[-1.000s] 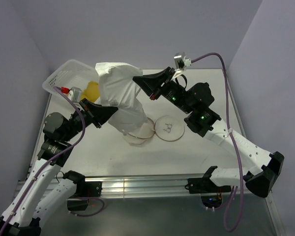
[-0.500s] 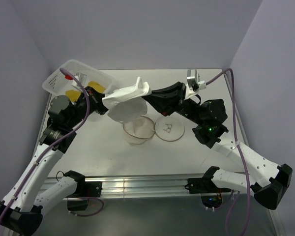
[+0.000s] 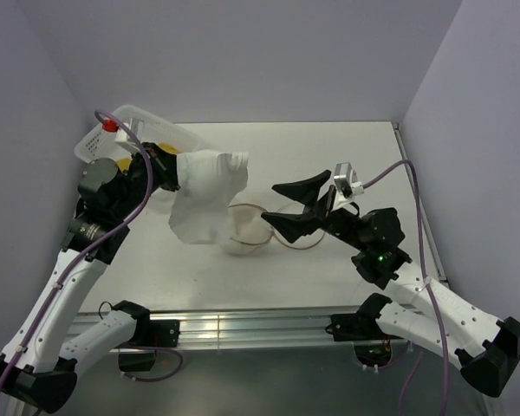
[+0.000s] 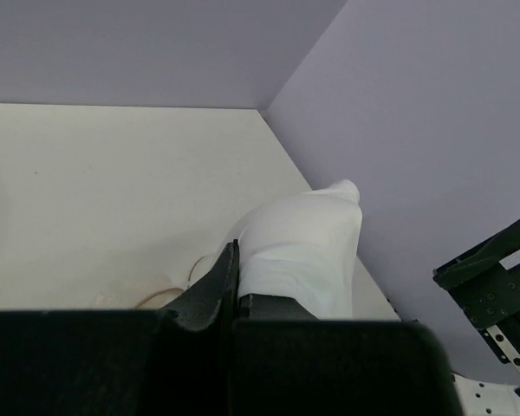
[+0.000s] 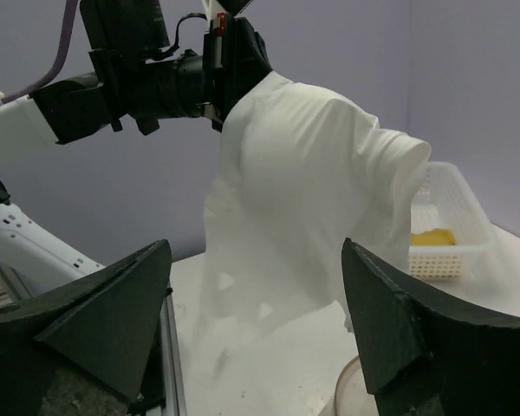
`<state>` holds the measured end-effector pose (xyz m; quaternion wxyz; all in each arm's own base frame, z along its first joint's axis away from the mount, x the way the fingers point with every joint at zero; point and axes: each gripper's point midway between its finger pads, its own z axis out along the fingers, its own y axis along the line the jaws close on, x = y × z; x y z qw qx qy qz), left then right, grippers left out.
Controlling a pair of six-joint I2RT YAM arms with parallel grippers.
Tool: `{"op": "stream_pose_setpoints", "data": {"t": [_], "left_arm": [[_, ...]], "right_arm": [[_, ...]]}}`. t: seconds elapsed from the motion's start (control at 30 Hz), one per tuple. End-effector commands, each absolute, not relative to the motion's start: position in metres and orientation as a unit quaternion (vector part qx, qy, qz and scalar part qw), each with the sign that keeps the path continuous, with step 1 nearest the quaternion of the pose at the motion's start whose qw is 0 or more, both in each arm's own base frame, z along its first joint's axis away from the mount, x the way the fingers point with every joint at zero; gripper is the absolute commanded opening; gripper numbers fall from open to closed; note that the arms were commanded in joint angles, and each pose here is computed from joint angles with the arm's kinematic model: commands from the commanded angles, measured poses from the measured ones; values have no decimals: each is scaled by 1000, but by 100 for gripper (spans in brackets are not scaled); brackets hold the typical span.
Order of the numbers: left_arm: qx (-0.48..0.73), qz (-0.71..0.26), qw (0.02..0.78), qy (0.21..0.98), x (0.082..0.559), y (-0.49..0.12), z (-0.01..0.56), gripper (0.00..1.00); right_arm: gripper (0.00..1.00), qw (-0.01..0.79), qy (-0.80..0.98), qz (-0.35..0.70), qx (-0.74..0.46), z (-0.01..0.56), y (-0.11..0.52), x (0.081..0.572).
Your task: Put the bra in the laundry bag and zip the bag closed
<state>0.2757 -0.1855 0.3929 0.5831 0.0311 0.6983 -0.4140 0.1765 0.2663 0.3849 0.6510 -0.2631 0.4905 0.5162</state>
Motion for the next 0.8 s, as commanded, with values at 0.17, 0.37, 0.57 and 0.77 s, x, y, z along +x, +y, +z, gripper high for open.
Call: {"op": "stream_pose_setpoints", "data": {"t": [0.17, 0.37, 0.57, 0.77], "left_arm": [[18, -386, 647, 657, 268, -163, 425, 0], [68, -439, 625, 642, 249, -183, 426, 0], [111, -489, 589, 634, 227, -200, 418, 0], [114, -503, 585, 626, 219, -201, 414, 0]], "right_arm": [[96, 630, 554, 485, -247, 400, 269, 200], [99, 611, 574, 491, -239, 402, 291, 224], [100, 594, 560, 498, -294, 405, 308, 230], [100, 527, 531, 551, -371, 386, 327, 204]]}}
